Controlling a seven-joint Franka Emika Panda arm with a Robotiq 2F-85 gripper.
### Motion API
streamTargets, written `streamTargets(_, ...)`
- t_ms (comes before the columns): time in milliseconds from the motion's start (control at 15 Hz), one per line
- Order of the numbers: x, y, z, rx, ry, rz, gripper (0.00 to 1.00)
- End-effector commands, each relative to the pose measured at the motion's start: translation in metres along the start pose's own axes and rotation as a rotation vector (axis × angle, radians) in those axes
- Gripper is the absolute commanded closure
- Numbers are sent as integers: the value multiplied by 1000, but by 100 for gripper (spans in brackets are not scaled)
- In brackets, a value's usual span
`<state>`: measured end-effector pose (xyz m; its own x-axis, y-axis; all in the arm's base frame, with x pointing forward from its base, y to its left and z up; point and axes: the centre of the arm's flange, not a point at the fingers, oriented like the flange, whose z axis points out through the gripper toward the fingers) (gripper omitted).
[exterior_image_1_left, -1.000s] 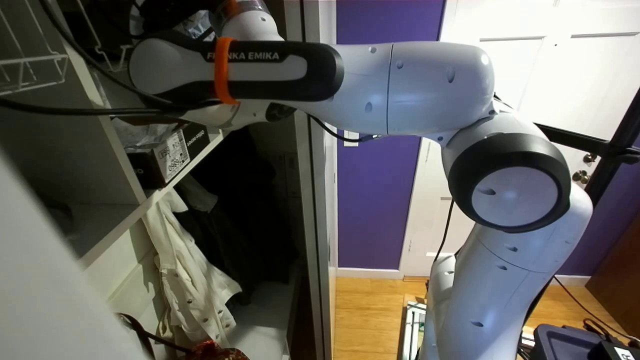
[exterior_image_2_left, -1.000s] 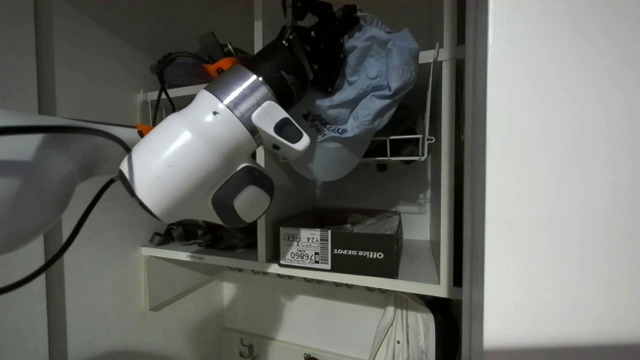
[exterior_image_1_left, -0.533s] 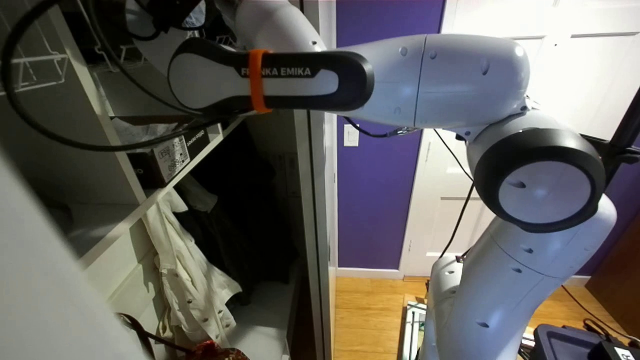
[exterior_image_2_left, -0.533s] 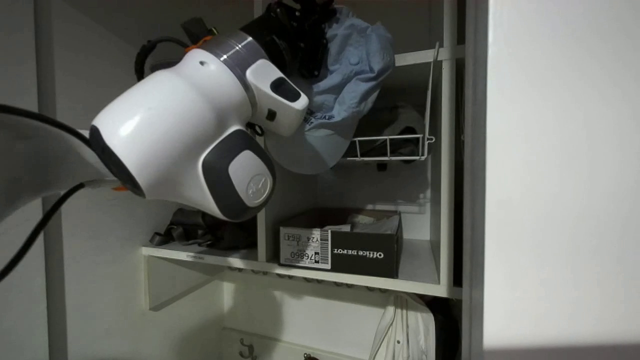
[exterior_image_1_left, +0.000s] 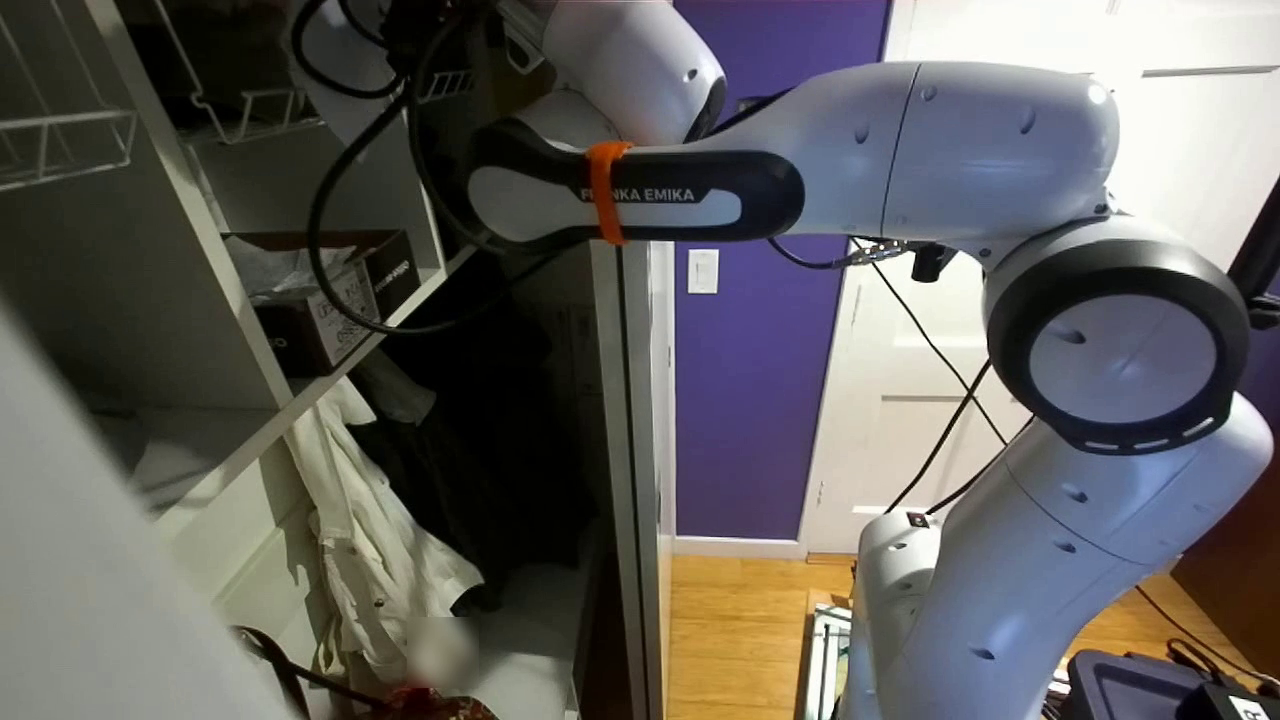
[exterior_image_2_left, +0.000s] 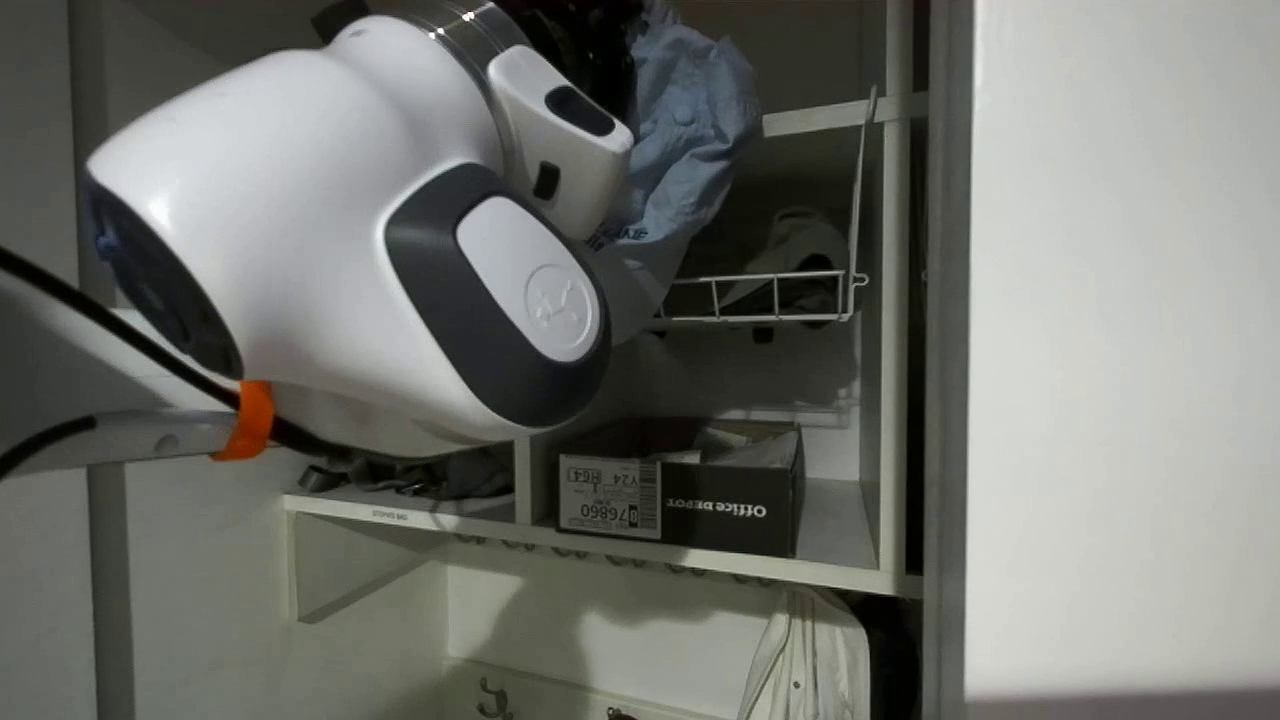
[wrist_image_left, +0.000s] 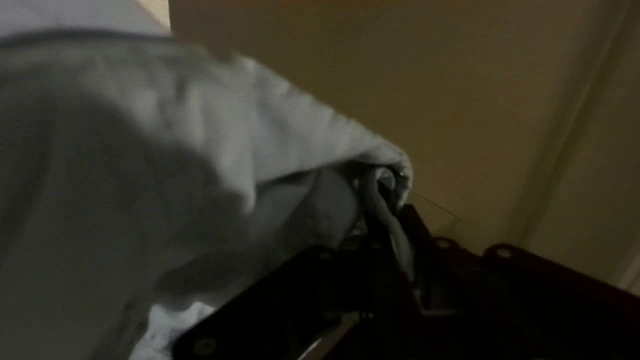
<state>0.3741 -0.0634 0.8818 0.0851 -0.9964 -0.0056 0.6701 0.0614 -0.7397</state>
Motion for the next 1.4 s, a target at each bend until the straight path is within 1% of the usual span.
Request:
streamTargets(0,13,-14,-7,-37,-72,4,97)
streamTargets(67,3,-1,-4,-16,-35,-10,88)
streamTargets(200,6,-2,-6,-24,-50,-13,88)
streamTargets(533,5,-2,-7,-24,-54,-11,88)
streamTargets(600,5,-2,-5,-15,-58,-11,97)
streamTargets(1000,-1,6,2,170,-85,-51,97)
streamTargets(1200,-2,9,3,271,-69,-71,97)
streamTargets(1333,-5,11,-2,346,-41,-90,97)
